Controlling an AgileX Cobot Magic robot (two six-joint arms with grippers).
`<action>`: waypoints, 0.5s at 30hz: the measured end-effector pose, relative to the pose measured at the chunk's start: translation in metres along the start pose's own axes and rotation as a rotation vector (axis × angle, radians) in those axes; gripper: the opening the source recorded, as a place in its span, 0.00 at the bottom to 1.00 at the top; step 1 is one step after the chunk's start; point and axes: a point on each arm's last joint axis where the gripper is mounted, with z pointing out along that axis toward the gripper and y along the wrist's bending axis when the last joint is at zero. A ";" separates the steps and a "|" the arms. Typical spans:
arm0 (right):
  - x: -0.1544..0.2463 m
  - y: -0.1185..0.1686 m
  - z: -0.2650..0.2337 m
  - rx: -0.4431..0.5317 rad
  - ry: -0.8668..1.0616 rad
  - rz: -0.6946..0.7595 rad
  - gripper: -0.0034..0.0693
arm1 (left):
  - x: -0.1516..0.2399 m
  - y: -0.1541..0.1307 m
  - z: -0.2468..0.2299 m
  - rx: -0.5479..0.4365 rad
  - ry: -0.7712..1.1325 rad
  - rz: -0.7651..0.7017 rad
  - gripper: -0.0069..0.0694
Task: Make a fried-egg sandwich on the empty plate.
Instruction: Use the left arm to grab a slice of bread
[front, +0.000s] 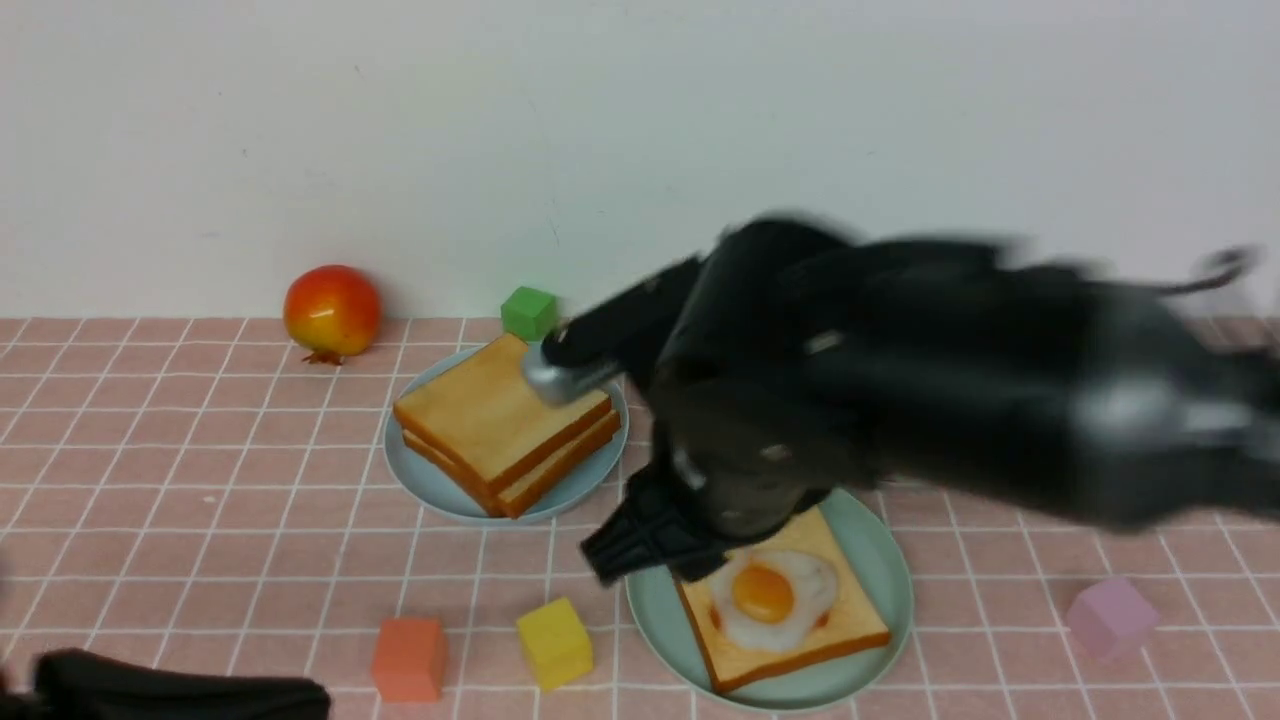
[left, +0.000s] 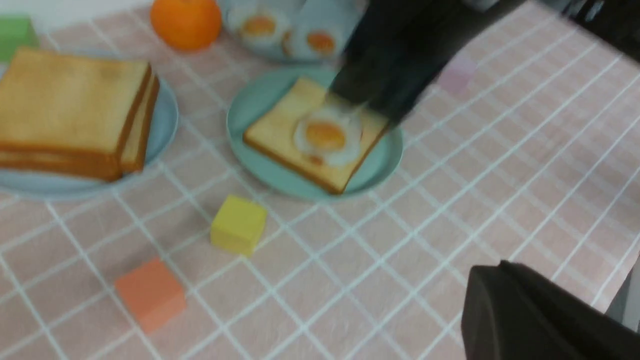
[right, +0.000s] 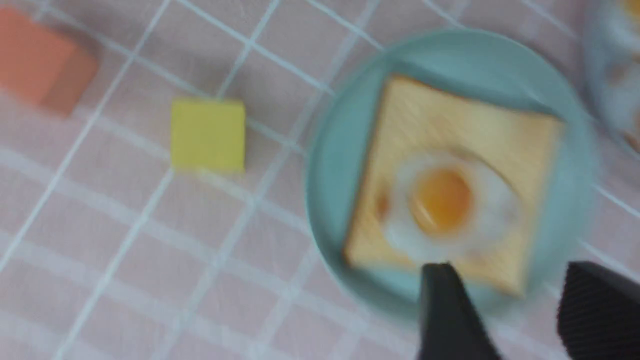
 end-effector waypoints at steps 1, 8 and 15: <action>0.001 -0.001 -0.004 0.000 0.001 0.002 0.49 | 0.000 0.000 0.002 -0.002 0.007 0.001 0.11; 0.064 -0.046 -0.105 -0.062 -0.137 0.054 0.10 | -0.035 -0.003 0.065 -0.106 0.272 0.035 0.11; 0.137 -0.093 -0.164 -0.135 -0.322 0.148 0.04 | -0.076 0.046 0.128 -0.276 0.327 -0.077 0.11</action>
